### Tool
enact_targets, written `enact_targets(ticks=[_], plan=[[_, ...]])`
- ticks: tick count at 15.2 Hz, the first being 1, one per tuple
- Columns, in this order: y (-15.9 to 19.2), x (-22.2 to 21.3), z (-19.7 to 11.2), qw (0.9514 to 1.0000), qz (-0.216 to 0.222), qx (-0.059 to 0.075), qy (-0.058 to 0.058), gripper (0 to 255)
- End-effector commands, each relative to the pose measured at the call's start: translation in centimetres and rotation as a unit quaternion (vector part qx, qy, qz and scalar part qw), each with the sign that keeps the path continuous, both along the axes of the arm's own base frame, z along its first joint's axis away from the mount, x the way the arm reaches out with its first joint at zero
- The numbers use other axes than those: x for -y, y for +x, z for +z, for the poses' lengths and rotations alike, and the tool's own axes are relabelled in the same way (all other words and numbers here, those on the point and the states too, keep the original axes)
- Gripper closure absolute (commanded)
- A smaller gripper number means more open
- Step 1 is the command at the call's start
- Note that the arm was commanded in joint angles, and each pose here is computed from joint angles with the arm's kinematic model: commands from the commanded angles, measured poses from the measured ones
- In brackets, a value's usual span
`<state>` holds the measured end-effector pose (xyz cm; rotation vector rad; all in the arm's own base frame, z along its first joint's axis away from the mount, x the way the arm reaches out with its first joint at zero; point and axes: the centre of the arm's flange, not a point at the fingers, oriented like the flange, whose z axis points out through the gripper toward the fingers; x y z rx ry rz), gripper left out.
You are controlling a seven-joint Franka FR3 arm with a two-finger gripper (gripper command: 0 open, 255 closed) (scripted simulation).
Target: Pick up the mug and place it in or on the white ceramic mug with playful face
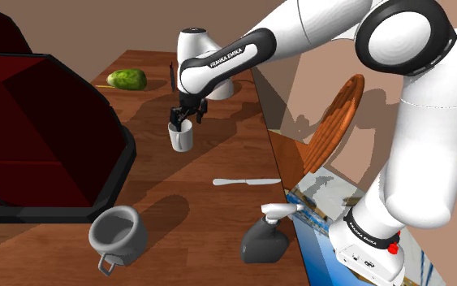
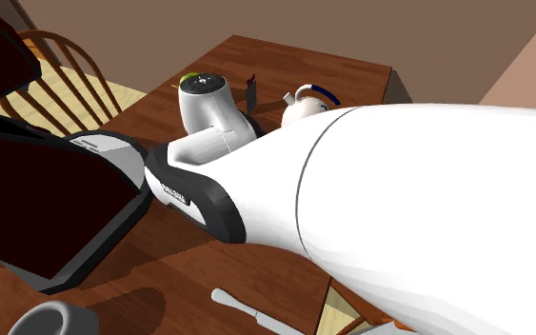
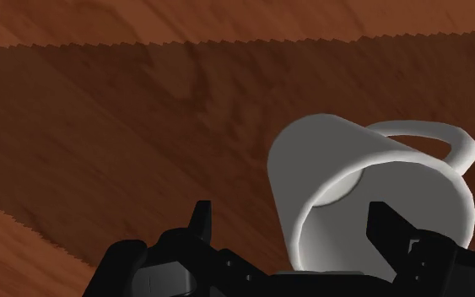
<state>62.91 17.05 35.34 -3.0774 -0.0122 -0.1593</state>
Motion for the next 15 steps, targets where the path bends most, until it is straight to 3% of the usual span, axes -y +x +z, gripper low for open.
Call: enact_targets(ticks=[1,8,9,15], plan=[[0.07,0.01,-0.71,1.0000,0.000,0.000,0.000,0],[0.08,0.01,-0.70,1.0000,0.000,0.000,0.000,0],[0.08,0.01,-0.70,1.0000,0.000,0.000,0.000,255],[0.08,0.01,-0.70,1.0000,0.000,0.000,0.000,255]])
